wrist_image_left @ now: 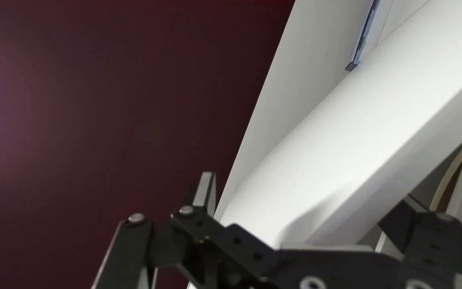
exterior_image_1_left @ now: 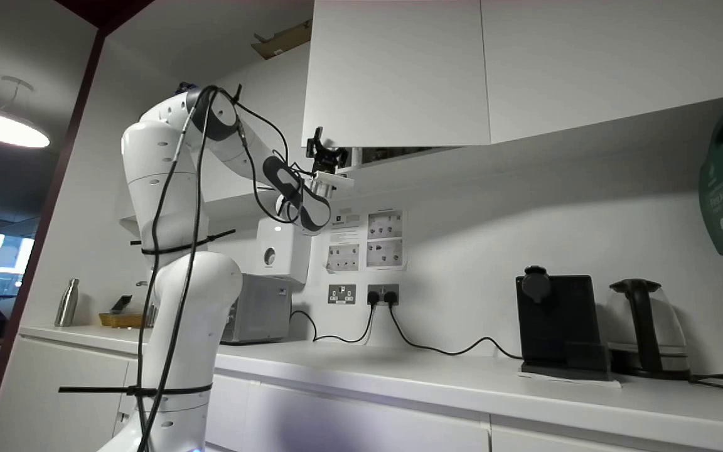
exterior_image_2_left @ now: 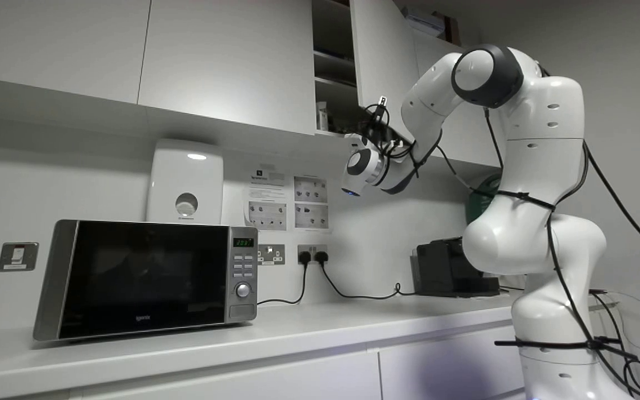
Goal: Open the door of the second upper cabinet from the right
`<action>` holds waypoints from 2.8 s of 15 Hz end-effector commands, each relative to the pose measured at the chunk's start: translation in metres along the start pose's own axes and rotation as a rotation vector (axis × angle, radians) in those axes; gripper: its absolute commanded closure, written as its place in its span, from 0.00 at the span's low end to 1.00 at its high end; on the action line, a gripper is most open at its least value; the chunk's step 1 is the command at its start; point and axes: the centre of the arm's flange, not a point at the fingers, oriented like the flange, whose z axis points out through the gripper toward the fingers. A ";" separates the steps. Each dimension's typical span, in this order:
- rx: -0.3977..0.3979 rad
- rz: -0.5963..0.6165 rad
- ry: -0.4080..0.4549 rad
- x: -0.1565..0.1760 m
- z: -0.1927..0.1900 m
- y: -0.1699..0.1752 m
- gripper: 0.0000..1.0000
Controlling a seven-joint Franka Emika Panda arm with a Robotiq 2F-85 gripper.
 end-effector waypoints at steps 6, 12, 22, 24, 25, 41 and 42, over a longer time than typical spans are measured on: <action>-0.077 -0.094 -0.077 -0.040 0.040 0.030 0.00; -0.085 -0.078 -0.055 -0.044 0.037 0.044 0.00; -0.171 -0.112 -0.089 -0.047 0.033 0.055 0.00; -0.171 -0.096 -0.089 -0.043 0.035 0.063 0.00; -0.170 -0.092 -0.084 -0.041 0.036 0.068 0.00; 0.086 -0.034 -0.127 -0.008 0.064 0.198 0.00; 0.070 -0.068 -0.164 -0.017 0.072 0.205 0.00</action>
